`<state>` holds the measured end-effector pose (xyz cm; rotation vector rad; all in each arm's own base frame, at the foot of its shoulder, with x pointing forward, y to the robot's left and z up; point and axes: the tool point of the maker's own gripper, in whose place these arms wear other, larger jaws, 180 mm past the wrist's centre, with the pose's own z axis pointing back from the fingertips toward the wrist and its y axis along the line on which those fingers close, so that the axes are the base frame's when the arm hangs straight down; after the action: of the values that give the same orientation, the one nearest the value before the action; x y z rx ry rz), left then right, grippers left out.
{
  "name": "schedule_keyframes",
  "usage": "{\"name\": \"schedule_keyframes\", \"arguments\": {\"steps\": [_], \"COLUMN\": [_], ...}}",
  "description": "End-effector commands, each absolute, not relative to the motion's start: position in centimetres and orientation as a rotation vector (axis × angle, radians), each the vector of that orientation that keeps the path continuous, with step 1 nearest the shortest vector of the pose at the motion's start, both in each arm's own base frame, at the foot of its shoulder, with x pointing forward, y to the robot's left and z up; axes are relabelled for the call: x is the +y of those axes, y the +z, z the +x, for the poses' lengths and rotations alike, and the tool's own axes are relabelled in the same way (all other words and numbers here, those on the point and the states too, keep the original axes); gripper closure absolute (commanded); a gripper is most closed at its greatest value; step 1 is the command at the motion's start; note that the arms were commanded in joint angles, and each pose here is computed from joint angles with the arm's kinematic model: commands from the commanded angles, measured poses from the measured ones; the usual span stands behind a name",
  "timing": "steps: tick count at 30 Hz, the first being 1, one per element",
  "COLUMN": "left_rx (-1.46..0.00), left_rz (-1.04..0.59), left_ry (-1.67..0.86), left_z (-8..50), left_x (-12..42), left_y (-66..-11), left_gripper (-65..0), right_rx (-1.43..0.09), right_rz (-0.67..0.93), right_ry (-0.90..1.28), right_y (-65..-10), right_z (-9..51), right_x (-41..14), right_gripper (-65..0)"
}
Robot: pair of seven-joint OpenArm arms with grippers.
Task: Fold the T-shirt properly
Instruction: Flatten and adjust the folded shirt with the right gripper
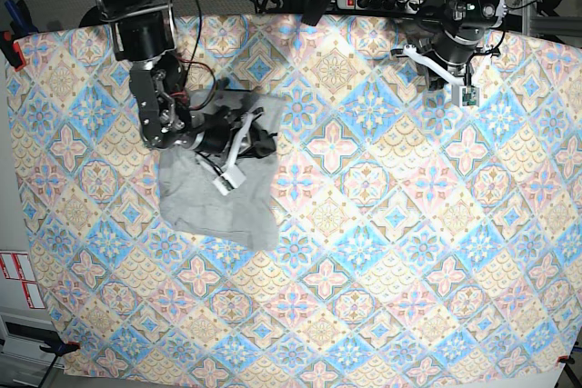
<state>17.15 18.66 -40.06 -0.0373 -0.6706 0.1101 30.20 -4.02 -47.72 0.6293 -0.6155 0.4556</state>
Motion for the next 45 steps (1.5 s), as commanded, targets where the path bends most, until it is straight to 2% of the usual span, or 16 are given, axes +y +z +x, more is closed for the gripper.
{"name": "schedule_keyframes", "arguments": {"steps": [1,7,11,16,20,29,34,39,45], "left_rx": [-0.703,-0.703,-0.703,-0.704,-0.706,-0.698,-0.697,-0.697,-0.694], "left_rz": [-0.034,-0.034,-0.034,-0.035,-0.035,-0.034,-0.034,-0.033,-0.033], "left_ry": [0.102,0.102,0.102,0.1,0.1,0.099,0.096,0.095,0.095], "left_z": [17.6,17.6,17.6,17.7,17.8,17.5,17.4,17.4,17.3], "left_x": [18.8,18.8,18.8,18.8,18.8,18.8,18.8,18.8,18.8], "left_y": [-39.3,-39.3,-39.3,-39.3,-39.2,-39.4,-39.4,-39.4,-39.4], "left_gripper": [0.0,0.0,0.0,0.0,0.0,0.0,0.0,0.0,0.0], "right_rx": [-0.615,-0.599,-0.58,-0.573,-0.631,-0.655,-0.654,-0.56,-0.563], "right_rz": [0.558,0.436,0.387,0.393,0.394,0.369,0.356,0.364,0.349], "right_ry": [0.452,0.45,0.461,0.468,0.526,0.643,0.587,0.517,0.419], "right_y": [-47.8,-47.9,-47.9,-48.3,-46.4,-43.6,-43.8,-46.9,-47.9], "right_z": [31.2,31.5,31.2,30.0,30.0,27.4,26.2,24.7,24.9], "right_x": [-6.4,-13.1,-15.5,-15.4,-14.0,-12.1,-13.6,-15.1,-17.6], "right_gripper": [-5.1,-5.1,-5.1,-5.1,-5.1,-4.9,-5.0,-4.9,-4.9]}}
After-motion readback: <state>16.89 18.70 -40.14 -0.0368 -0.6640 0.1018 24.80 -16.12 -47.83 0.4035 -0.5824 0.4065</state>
